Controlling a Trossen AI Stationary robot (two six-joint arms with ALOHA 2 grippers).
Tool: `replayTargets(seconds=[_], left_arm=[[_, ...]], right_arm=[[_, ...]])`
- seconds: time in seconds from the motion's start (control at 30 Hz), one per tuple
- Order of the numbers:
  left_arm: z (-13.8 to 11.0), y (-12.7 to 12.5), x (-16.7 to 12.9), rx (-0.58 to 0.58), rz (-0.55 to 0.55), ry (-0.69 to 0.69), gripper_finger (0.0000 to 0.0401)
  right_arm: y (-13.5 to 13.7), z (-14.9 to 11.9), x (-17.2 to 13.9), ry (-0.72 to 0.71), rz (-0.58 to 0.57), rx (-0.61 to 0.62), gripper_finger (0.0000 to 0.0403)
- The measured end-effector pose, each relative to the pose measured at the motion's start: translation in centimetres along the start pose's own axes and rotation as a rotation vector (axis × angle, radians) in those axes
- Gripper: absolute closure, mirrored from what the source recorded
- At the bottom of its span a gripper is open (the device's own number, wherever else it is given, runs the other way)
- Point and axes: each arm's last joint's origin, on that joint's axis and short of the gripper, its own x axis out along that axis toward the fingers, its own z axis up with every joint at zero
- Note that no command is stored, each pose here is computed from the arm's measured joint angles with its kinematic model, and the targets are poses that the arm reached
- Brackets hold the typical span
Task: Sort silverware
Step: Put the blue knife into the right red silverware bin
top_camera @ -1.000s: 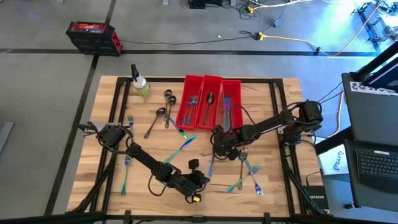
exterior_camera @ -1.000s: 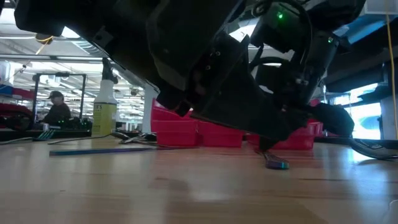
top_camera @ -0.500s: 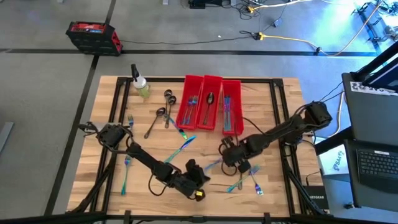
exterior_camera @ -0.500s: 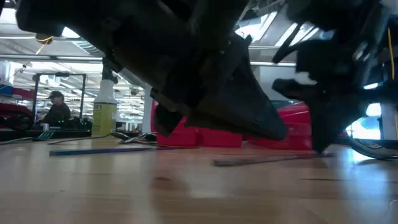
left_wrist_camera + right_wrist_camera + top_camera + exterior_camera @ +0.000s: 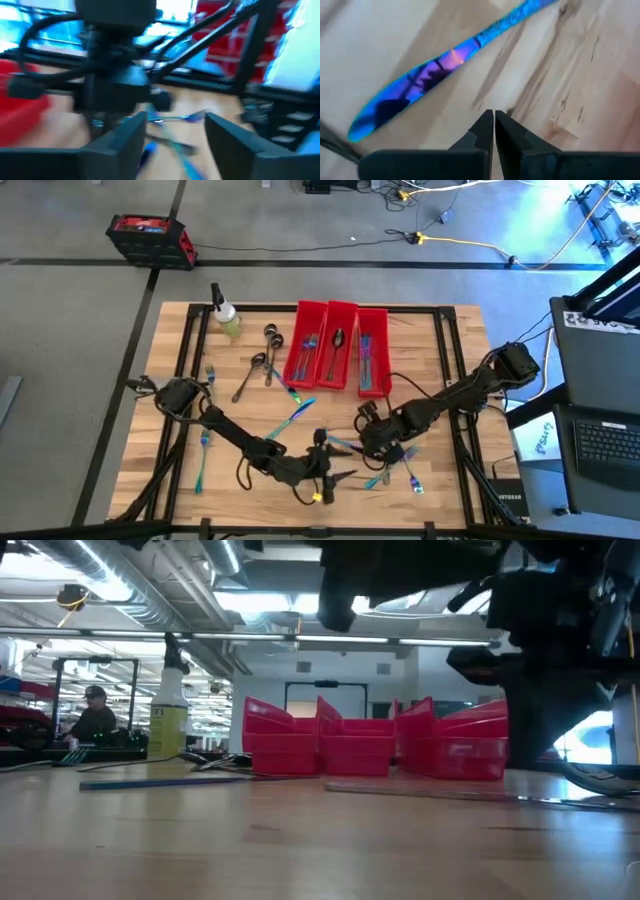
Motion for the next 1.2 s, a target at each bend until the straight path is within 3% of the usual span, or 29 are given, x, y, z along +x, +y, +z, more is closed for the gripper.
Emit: replayTargets(seconds=[0.17, 0.33, 0.57, 0.7, 0.83, 0.97, 1.2], left_arm=[[-0.6, 1.6, 0.0, 0.239, 0.032, 0.204, 0.0114], [-0.1, 5.1, 1.1, 0.377, -0.097, 0.397, 0.0094], [0.1, 10.1, 3.7, 0.322, -0.407, 0.496, 0.0093], [-0.1, 12.3, 3.9, 0.332, -0.523, 0.581, 0.0095], [-0.3, 13.2, 3.7, 0.379, -0.619, 0.63, 0.0108], [-0.7, 13.7, 3.6, 0.376, -0.615, 0.673, 0.0119], [-0.2, 14.4, 4.2, 0.365, -0.594, 0.592, 0.0123]], right_arm=[[-0.5, 0.9, -2.5, -0.152, 0.012, 0.144, 0.0398], [-0.9, 1.4, -5.2, -0.292, 0.01, 0.26, 0.0348], [0.8, 1.9, -6.5, -0.369, -0.046, 0.28, 0.0219], [1.7, 2.3, -6.9, -0.412, -0.124, 0.316, 0.0177], [2.1, 2.6, -7.2, -0.452, -0.169, 0.379, 0.0163], [1.9, 2.6, -7.2, -0.458, -0.219, 0.409, 0.0162], [1.7, 2.5, -7.2, -0.457, -0.289, 0.393, 0.0162]])
